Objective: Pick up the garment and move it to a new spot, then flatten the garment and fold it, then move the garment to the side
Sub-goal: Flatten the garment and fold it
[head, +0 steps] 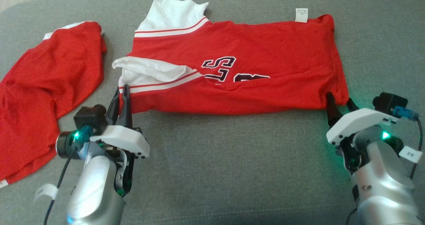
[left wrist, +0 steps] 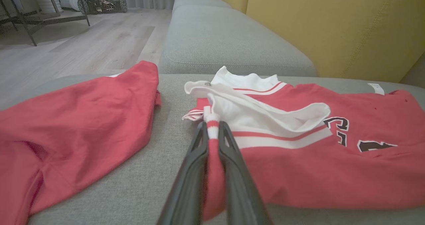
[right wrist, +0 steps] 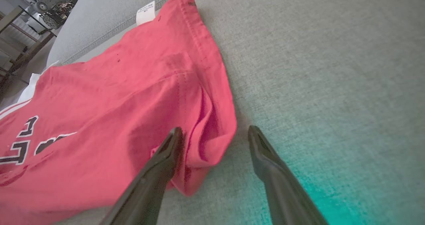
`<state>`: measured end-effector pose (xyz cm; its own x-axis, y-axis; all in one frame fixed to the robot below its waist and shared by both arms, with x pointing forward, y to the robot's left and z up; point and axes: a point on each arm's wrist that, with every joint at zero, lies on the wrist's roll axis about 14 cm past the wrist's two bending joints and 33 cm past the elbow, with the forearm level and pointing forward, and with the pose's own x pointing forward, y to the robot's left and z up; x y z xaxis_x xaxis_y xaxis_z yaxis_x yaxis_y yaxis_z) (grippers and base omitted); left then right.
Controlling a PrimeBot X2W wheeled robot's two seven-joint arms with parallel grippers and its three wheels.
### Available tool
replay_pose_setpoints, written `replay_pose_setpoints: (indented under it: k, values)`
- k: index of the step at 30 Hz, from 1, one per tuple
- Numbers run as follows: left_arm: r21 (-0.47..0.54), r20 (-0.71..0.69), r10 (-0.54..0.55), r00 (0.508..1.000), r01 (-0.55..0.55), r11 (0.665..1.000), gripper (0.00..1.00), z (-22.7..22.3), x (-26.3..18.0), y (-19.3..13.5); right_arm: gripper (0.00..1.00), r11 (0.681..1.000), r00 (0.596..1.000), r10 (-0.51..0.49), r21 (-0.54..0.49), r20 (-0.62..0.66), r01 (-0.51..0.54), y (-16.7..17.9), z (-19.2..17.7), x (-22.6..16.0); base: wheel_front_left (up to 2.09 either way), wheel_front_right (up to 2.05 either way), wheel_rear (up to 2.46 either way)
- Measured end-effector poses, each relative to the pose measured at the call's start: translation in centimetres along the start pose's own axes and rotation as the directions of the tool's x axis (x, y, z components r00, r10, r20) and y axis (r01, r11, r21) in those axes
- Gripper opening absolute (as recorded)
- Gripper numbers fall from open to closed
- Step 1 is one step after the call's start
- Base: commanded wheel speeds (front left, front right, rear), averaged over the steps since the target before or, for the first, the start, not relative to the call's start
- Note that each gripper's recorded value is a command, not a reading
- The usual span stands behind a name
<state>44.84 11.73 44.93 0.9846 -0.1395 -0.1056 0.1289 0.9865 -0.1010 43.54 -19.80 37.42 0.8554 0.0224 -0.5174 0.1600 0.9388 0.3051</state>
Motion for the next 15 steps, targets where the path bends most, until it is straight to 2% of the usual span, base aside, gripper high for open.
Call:
replay_pose_setpoints:
  k: [4, 10, 11, 12, 13, 15]
  values:
    - [0.011, -0.007, -0.022, 1.000, 0.023, 1.000, 0.00, -0.3, 0.1, -0.5, 1.00, 0.999, 1.000, 0.012, 0.037, -0.013, -0.011, 0.6, -0.1, 0.6, 0.00, 0.00, 0.00]
    - [0.012, -0.022, -0.043, 0.999, 0.044, 0.999, 0.00, -0.8, 0.0, -1.3, 1.00, 0.999, 0.999, 0.039, -0.008, -0.005, -0.039, 1.8, 0.4, 1.2, 0.00, 0.00, 0.00]
    - [0.014, -0.023, -0.045, 0.999, 0.045, 0.999, 0.00, -0.8, 0.0, -1.4, 0.93, 0.998, 0.999, 0.043, -0.035, -0.009, -0.044, 2.0, 0.3, 1.2, 0.00, 0.00, 0.00]
    - [0.016, -0.023, -0.045, 0.999, 0.046, 0.999, 0.00, -0.8, -0.1, -1.4, 0.34, 0.997, 0.999, 0.045, -0.054, -0.016, -0.045, 2.0, 0.1, 1.2, 0.00, 0.00, 0.00]
    - [0.018, -0.023, -0.046, 0.999, 0.046, 0.999, 0.00, -0.8, -0.1, -1.4, 0.00, 0.997, 0.999, 0.042, -0.068, -0.018, -0.043, 2.0, 0.0, 1.1, 0.00, 0.00, 0.00]
    - [0.019, -0.023, -0.045, 0.999, 0.046, 0.999, 0.00, -0.8, -0.2, -1.4, 0.00, 0.995, 0.999, 0.036, -0.091, -0.022, -0.038, 1.7, -0.2, 0.9, 0.00, 0.00, 0.00]
